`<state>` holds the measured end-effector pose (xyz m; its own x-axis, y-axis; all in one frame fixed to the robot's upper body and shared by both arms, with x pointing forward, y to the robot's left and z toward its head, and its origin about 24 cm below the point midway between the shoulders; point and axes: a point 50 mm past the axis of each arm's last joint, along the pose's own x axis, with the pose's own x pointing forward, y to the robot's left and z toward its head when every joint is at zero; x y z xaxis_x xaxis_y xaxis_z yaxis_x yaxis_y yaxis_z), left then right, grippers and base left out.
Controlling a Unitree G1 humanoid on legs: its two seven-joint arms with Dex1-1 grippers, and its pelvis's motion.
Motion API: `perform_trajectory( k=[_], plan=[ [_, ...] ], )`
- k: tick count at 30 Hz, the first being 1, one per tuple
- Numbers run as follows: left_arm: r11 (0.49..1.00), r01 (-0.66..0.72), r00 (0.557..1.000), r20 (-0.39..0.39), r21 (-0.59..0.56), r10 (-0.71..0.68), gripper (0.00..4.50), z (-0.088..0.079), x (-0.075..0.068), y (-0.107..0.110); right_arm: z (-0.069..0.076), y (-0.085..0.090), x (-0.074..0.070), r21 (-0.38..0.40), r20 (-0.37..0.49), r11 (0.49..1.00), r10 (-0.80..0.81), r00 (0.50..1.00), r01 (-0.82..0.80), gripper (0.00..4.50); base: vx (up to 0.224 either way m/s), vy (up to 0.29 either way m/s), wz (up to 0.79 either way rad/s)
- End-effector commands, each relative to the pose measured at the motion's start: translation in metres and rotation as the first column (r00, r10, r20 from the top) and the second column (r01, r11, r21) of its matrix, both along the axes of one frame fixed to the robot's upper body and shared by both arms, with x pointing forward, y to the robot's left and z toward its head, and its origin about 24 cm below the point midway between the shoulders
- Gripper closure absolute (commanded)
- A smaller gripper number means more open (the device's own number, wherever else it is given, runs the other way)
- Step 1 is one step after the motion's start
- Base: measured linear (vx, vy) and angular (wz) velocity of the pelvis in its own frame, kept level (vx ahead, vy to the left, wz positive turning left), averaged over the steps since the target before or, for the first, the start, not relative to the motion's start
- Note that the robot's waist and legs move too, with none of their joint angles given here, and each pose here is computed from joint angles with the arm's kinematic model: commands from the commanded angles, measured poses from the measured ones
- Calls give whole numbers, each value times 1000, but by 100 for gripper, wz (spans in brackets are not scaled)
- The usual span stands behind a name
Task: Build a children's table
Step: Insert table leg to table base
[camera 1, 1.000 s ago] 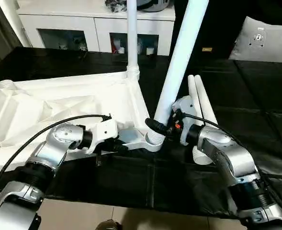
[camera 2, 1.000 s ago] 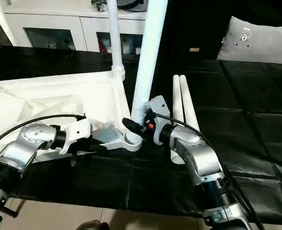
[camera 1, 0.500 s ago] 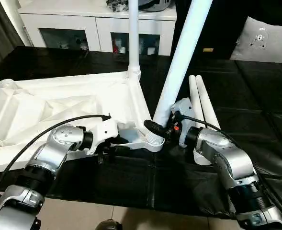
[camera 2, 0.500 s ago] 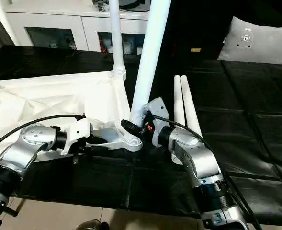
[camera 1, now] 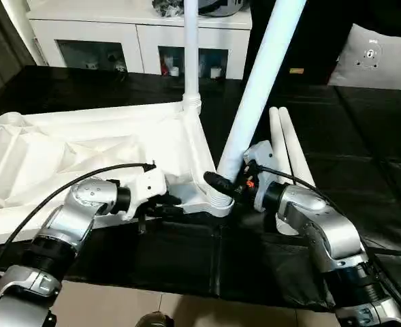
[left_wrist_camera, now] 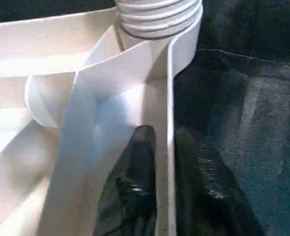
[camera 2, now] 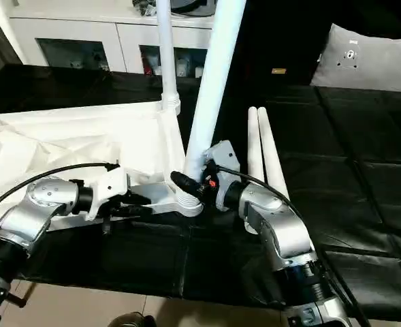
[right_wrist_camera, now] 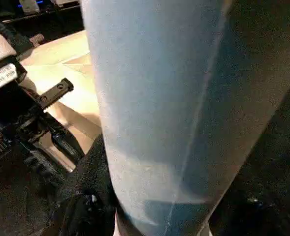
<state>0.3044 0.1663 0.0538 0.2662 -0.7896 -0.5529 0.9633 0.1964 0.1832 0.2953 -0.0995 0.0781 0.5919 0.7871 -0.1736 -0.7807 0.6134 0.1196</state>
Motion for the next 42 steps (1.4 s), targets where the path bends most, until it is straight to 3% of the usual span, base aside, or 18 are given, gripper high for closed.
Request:
perform_trajectory(
  k=[1, 7, 15, 19, 30, 42],
  plan=[
    [999, -18, 1000, 1, 43, 18, 404, -4, -1, 6, -4, 1, -3, -3, -23, 1000, 3, 1000, -3, 261, 0, 0, 0],
    [998, -10, 1000, -2, 62, 10, 449, -7, -3, 7, -4, 0, -3, -4, -23, 1000, 2, 1000, -2, 261, 0, 0, 0],
    [999, 32, 999, 1, 6, -32, 450, -2, -5, 1, -1, 3, 1, -15, -18, 1000, 26, 999, -26, 261, 0, 0, 0],
    [998, 67, 998, -4, -7, -67, 450, 0, -8, 0, -9, 2, 2, -89, -64, 995, 48, 997, -54, 261, 0, 0, 0],
    [994, 105, 994, 5, -10, -105, 450, 3, -9, -4, -20, -1, 3, -108, -120, 992, 49, 992, -62, 261, 0, 0, 0],
    [992, 124, 992, 9, 21, -124, 450, 3, -9, -1, -20, -10, 8, -146, -138, 985, 70, 988, -90, 261, 0, 0, 0]
  ],
)
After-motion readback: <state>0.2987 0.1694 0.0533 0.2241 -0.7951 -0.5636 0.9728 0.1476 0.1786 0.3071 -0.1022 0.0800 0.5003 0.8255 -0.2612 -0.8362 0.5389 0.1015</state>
